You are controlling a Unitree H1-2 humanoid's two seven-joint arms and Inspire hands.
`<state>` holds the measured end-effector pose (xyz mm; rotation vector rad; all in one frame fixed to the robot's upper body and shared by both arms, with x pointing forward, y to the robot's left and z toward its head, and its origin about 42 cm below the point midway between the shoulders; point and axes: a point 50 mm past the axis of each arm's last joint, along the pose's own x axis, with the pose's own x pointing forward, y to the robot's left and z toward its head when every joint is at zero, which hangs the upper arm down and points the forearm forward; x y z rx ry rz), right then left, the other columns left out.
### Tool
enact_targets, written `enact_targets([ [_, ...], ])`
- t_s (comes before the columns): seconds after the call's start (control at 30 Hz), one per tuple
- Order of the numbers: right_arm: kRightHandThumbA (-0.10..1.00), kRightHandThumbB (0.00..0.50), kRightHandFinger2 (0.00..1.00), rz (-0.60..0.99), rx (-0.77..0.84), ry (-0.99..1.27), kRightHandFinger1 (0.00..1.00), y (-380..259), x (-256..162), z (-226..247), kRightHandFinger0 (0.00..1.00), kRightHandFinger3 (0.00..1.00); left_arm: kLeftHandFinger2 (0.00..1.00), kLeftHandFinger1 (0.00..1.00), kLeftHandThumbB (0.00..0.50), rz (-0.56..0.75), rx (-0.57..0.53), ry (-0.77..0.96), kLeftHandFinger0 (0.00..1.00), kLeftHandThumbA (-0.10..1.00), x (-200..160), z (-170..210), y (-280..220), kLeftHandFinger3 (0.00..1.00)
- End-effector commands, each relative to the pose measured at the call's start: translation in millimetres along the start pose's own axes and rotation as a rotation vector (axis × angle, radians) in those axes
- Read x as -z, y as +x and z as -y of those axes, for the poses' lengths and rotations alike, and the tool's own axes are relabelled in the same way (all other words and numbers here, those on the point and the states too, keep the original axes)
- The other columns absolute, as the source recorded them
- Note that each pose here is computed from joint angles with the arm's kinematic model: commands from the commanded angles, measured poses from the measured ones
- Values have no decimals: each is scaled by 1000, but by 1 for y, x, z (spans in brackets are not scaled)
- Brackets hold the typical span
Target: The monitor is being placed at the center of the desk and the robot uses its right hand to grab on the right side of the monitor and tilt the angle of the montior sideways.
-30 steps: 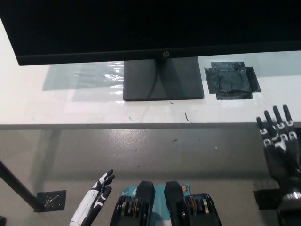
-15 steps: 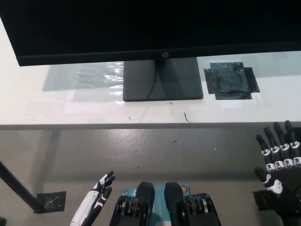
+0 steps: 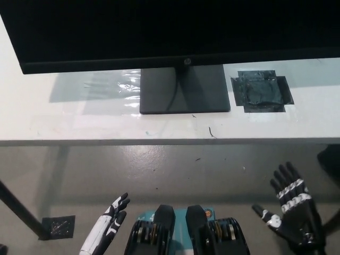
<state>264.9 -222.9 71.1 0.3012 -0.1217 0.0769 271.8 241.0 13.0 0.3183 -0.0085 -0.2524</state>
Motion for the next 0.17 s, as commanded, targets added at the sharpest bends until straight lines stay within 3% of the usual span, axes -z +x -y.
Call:
enact_targets([
  [0.0,1000,357,1000,70,-16,-349,1000,24,18,3,1000,1000,1000,1000,266,104,-32,29,1000,1000,-19,-14,11,1000],
  [0.13,1000,359,1000,65,-13,-358,1000,25,19,3,1000,1000,1000,1000,266,104,-32,29,1000,1000,-19,-15,11,1000],
])
